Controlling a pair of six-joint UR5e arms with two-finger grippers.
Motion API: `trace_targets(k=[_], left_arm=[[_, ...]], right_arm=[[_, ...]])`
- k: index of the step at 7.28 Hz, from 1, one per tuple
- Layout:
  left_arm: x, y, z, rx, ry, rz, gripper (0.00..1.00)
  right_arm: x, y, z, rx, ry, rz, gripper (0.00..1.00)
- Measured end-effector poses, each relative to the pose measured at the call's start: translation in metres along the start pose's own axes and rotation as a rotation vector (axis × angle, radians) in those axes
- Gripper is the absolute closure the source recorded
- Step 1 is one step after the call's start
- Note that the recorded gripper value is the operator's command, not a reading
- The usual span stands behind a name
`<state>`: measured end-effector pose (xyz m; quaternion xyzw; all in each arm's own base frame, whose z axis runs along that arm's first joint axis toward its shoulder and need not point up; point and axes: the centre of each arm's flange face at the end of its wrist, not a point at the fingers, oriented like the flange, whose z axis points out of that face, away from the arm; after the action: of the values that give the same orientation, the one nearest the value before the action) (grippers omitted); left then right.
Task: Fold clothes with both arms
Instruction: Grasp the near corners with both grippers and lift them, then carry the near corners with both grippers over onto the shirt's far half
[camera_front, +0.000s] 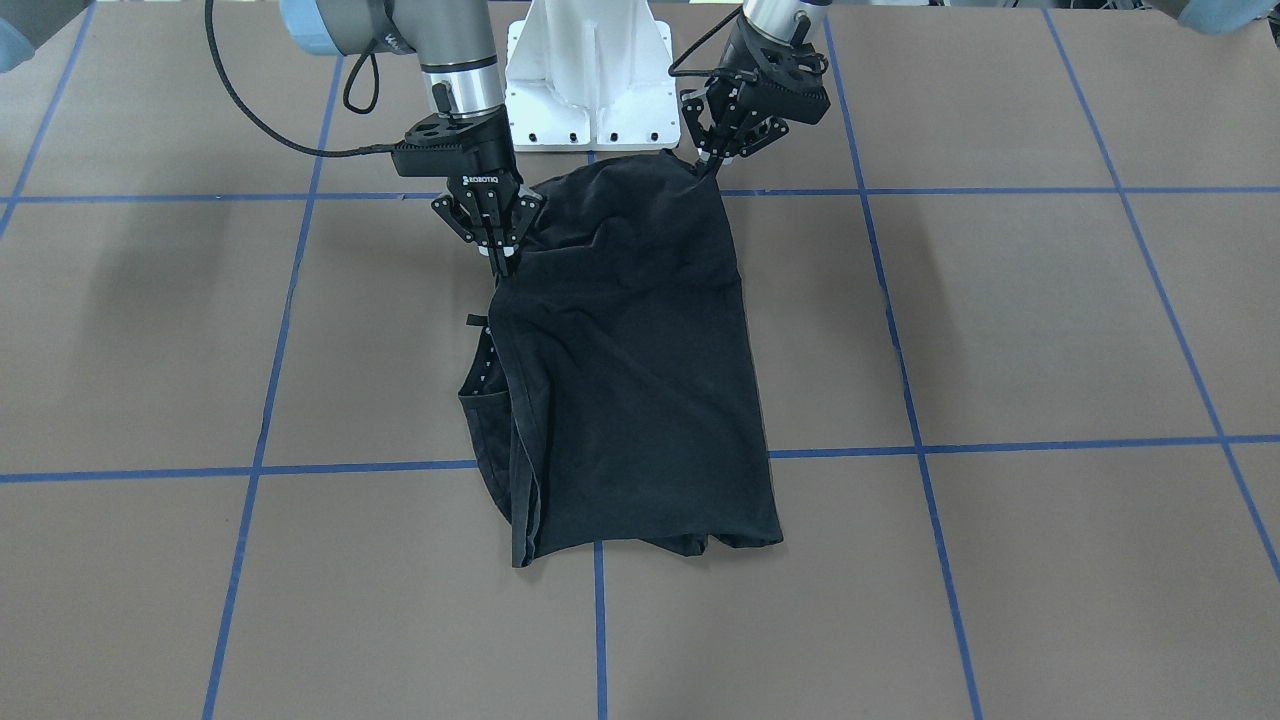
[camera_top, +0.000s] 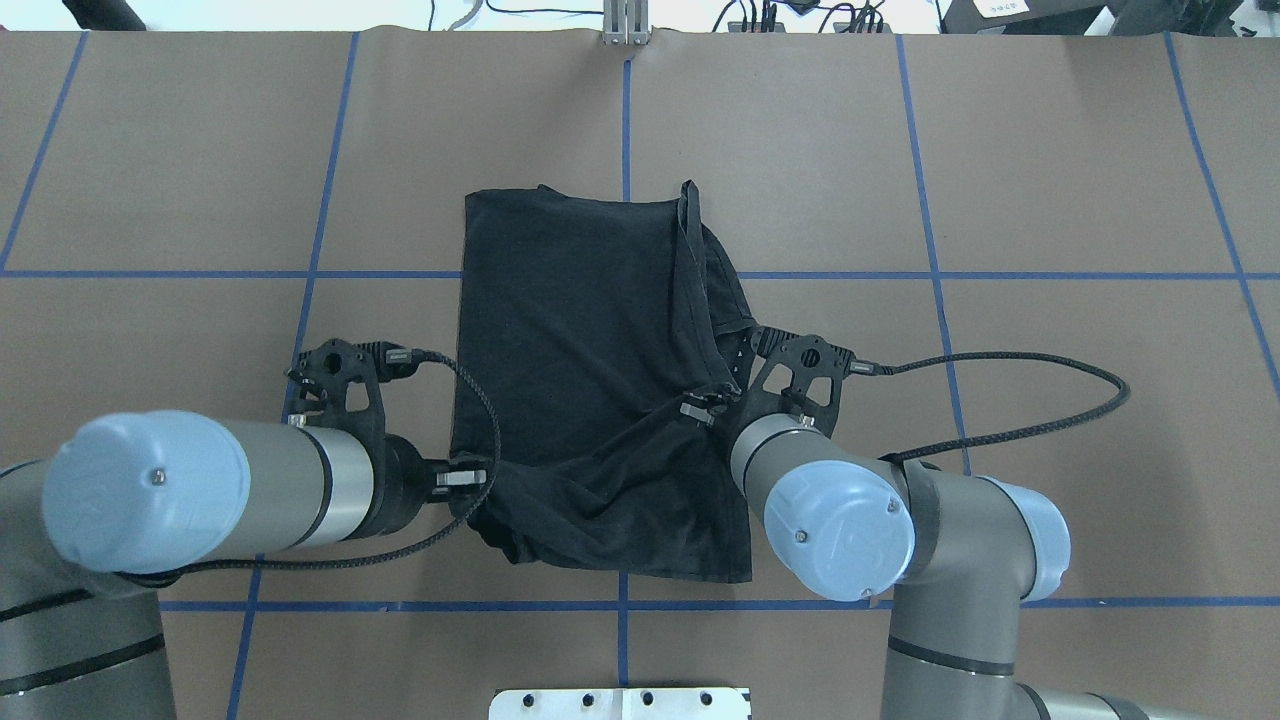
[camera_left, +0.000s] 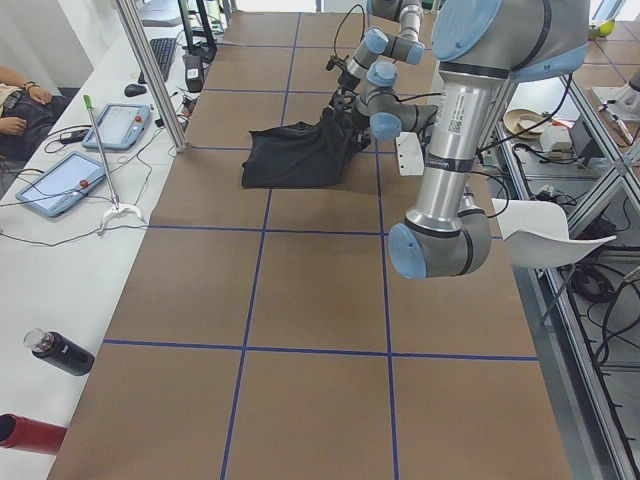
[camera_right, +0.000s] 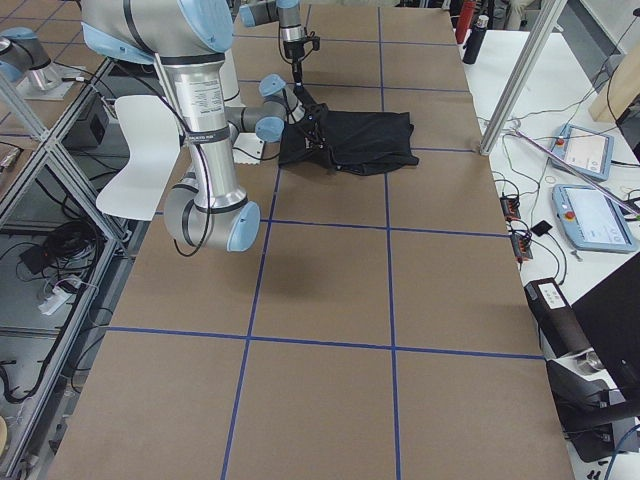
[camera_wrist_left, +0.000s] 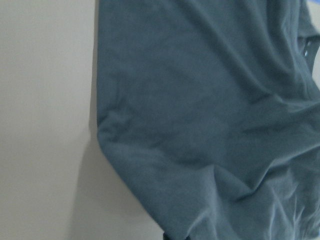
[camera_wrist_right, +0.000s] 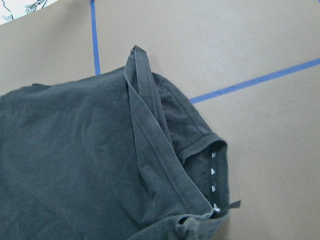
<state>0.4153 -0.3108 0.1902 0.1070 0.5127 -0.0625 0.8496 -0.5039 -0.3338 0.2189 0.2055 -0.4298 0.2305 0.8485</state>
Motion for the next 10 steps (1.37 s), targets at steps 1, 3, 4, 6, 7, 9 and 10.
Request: trace_targets(k=[1, 3, 4, 6, 7, 9, 10], left_arm=[[0.002, -0.028, -0.005, 0.039, -0.017, 0.015, 1.00], [-0.003, -0.091, 0.009, 0.113, -0.082, 0.048, 1.00], [-0.002, -0.120, 0.027, 0.138, -0.118, 0.057, 1.00], [-0.008, -0.168, 0.067, 0.174, -0.158, 0.073, 1.00], [-0.014, -0.187, 0.090, 0.189, -0.163, 0.082, 1.00], [-0.018, -0.232, 0.122, 0.224, -0.171, 0.093, 1.00], [-0.021, -0.258, 0.122, 0.250, -0.177, 0.105, 1.00]], right_arm=[[-0.007, -0.020, 0.002, 0.021, 0.009, 0.000, 1.00], [-0.027, -0.051, 0.035, 0.066, 0.056, 0.002, 1.00], [-0.039, -0.058, 0.057, 0.080, 0.087, 0.003, 1.00], [-0.058, -0.075, 0.100, 0.108, 0.157, 0.006, 1.00], [-0.065, -0.085, 0.119, 0.121, 0.191, 0.007, 1.00], [-0.069, -0.106, 0.147, 0.141, 0.229, 0.013, 1.00], [-0.066, -0.113, 0.160, 0.148, 0.230, 0.012, 1.00]])
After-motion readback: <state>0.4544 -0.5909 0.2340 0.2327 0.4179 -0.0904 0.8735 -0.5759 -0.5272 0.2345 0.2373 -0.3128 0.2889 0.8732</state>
